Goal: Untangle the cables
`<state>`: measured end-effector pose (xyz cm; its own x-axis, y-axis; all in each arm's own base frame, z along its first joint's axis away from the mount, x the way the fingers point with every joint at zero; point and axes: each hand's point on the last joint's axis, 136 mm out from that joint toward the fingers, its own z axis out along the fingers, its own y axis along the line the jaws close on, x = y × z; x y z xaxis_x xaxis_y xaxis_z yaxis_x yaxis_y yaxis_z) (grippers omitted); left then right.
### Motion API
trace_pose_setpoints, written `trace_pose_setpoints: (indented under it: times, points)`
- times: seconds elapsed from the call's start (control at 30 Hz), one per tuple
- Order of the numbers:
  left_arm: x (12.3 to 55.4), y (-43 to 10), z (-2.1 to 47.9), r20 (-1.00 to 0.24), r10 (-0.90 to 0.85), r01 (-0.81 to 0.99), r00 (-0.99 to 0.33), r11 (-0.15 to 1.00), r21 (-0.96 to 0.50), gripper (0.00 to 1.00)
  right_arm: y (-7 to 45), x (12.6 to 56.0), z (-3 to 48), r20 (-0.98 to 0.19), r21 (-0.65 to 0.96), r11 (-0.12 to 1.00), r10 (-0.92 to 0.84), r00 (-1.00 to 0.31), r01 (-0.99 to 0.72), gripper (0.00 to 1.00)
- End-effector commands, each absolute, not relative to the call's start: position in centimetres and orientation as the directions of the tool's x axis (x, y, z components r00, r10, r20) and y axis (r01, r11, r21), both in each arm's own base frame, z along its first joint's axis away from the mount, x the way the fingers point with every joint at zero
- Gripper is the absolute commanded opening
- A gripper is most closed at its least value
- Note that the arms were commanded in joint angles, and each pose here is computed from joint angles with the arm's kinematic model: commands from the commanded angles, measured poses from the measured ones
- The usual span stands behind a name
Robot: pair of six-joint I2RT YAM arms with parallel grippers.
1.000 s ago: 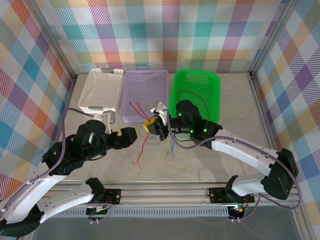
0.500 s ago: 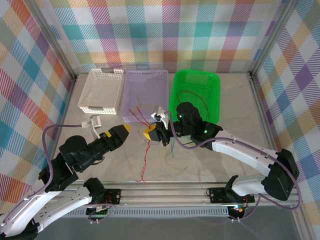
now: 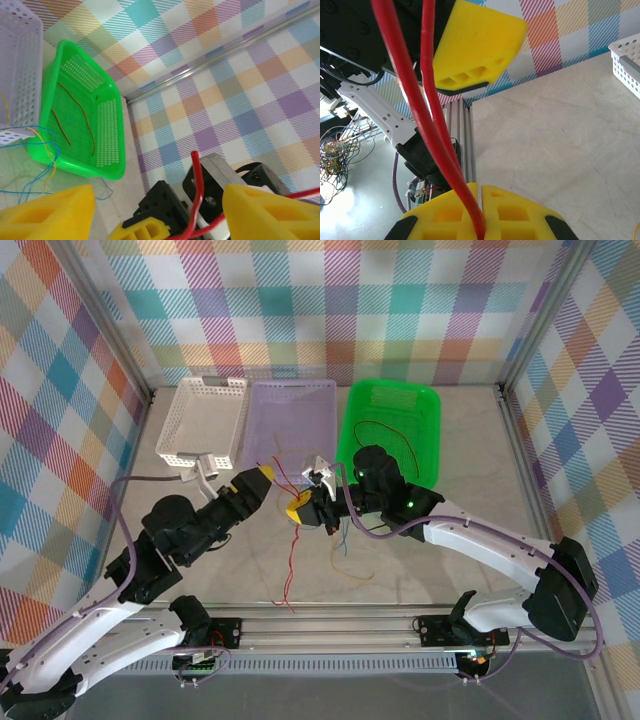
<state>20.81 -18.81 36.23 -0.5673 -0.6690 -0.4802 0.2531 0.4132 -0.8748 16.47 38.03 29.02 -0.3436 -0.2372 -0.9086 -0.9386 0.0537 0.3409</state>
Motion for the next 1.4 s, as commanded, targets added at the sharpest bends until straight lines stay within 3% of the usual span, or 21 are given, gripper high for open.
trace_pose_setpoints:
  times: [0.0, 0.13, 0.3, 0.33, 0.47, 0.57, 0.67, 0.9, 1.1, 1.37]
  points:
    - [20.7, -18.6, 39.2, -0.481, -0.689, 0.306, -0.542, 0.372, -0.877, 0.62, 38.4, 15.7, 29.6, -0.913, 0.345, 0.007, -0.228, -0.337, -0.939, 0.0]
    - [21.0, -18.9, 39.4, -0.483, -0.689, 0.307, -0.541, 0.374, -0.876, 0.44, 38.8, 15.5, 29.3, -0.909, 0.352, -0.001, -0.241, -0.342, -0.936, 0.0]
    - [21.3, -19.5, 39.1, -0.487, -0.677, 0.304, -0.552, 0.38, -0.873, 0.04, 39.1, 15.7, 29.1, -0.904, 0.358, 0.009, -0.246, -0.349, -0.934, 0.0]
    - [21.3, -19.4, 38.9, -0.487, -0.678, 0.298, -0.55, 0.386, -0.873, 0.0, 39.0, 15.8, 29.0, -0.903, 0.358, 0.014, -0.249, -0.35, -0.934, 0.0]
    - [21.6, -18.9, 37.8, -0.492, -0.68, 0.262, -0.543, 0.419, -0.869, 0.0, 39.0, 15.9, 28.9, -0.9, 0.36, 0.023, -0.254, -0.354, -0.933, 0.01]
    - [21.9, -18.6, 37.1, -0.497, -0.679, 0.222, -0.541, 0.454, -0.863, 0.0, 39.0, 16.0, 29.0, -0.898, 0.362, 0.032, -0.258, -0.357, -0.932, 0.13]
    - [22.3, -18.8, 36.4, -0.504, -0.665, 0.192, -0.551, 0.487, -0.852, 0.0, 38.8, 16.2, 29.2, -0.897, 0.358, 0.049, -0.258, -0.358, -0.933, 0.34]
    - [22.6, -19.5, 35.4, -0.518, -0.627, 0.161, -0.582, 0.535, -0.829, 0.0, 37.9, 16.3, 30.2, -0.916, 0.311, 0.078, -0.243, -0.32, -0.947, 0.46]
    - [22.7, -19.8, 34.7, -0.519, -0.606, 0.143, -0.603, 0.558, -0.818, 0.0, 37.0, 16.4, 31.5, -0.933, 0.274, 0.1, -0.215, -0.29, -0.956, 0.51]
    - [22.8, -20.6, 34.2, -0.513, -0.579, 0.141, -0.633, 0.566, -0.812, 0.0, 37.9, 17.0, 31.7, -0.931, 0.288, 0.094, -0.206, -0.301, -0.953, 0.45]
